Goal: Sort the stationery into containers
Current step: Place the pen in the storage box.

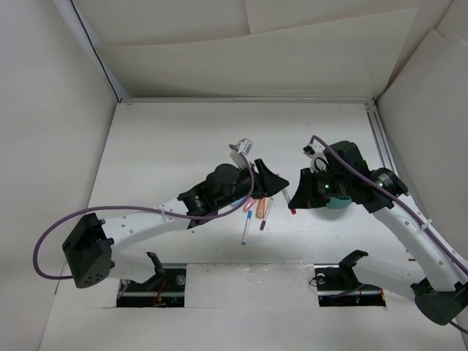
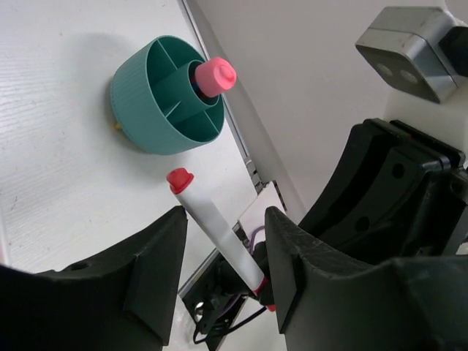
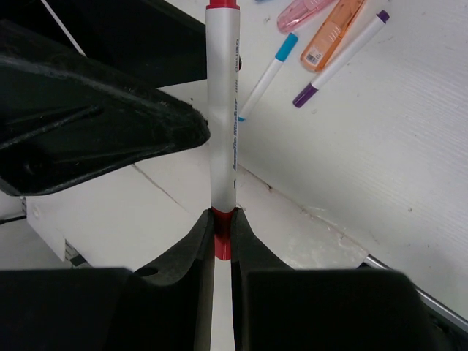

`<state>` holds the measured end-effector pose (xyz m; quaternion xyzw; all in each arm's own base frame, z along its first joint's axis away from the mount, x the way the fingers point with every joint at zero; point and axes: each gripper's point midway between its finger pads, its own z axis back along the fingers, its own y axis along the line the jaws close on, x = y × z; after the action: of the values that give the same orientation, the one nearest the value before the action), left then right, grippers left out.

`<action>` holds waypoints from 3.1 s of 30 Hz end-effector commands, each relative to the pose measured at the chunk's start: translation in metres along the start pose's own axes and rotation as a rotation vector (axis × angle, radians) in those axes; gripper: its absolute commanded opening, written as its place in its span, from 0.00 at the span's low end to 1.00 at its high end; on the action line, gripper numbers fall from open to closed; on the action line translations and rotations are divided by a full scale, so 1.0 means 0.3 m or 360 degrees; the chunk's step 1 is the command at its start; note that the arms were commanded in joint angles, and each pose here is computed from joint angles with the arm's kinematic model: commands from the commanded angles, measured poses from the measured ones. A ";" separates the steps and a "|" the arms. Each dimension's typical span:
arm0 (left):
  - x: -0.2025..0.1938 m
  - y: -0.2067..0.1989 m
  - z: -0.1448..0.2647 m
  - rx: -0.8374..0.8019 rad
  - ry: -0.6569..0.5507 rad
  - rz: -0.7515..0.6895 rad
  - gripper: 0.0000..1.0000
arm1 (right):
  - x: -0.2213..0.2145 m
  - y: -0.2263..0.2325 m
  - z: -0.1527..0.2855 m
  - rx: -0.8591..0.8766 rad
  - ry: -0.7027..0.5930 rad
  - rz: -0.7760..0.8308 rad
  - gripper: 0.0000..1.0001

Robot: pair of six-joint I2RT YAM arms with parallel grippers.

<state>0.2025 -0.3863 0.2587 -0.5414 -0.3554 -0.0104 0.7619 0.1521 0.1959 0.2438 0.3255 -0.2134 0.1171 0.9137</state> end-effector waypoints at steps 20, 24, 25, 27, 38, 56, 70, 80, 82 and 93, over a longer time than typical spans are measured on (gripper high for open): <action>0.068 -0.018 -0.068 0.0010 -0.0135 0.0031 0.05 | 0.015 -0.020 -0.002 -0.0021 -0.0105 0.0113 0.00; 0.073 -0.012 -0.069 0.0033 -0.0141 0.0001 0.00 | 0.018 -0.023 0.004 -0.0031 -0.0125 0.0118 0.03; 0.073 -0.010 -0.069 0.0033 -0.0141 -0.0016 0.00 | 0.029 -0.025 0.003 -0.0039 -0.0147 0.0123 0.09; 0.093 -0.014 -0.070 0.0043 -0.0179 -0.0034 0.00 | 0.038 -0.023 0.011 -0.0042 -0.0181 0.0133 0.24; 0.169 0.007 -0.145 0.0161 -0.0323 -0.0156 0.00 | 0.191 -0.111 0.243 -0.0452 -0.0754 0.0090 0.58; 0.250 -0.031 -0.593 0.0299 -0.0611 -0.0501 0.00 | 0.268 -0.164 0.590 -0.0485 -0.1706 -0.0262 0.58; 0.218 0.079 -0.811 0.0454 -0.0624 -0.0663 0.00 | 0.255 -0.141 0.643 -0.0431 -0.1787 -0.0161 0.58; 0.110 0.116 -0.821 0.0404 -0.0534 -0.0666 0.00 | 0.256 -0.152 0.624 -0.0457 -0.1770 -0.0132 0.59; 0.106 0.114 -0.822 0.0393 -0.0524 -0.0667 0.02 | 0.259 -0.154 0.617 -0.0457 -0.1770 -0.0132 0.59; 0.095 0.028 -0.787 0.0307 -0.0498 -0.0649 0.47 | 0.253 -0.162 0.616 -0.0469 -0.1777 -0.0138 0.59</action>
<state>0.3614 -0.5695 0.1776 -0.3413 -0.5532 -0.0558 0.7579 0.1772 0.0483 0.3690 0.2119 -0.6449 -0.1362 0.7216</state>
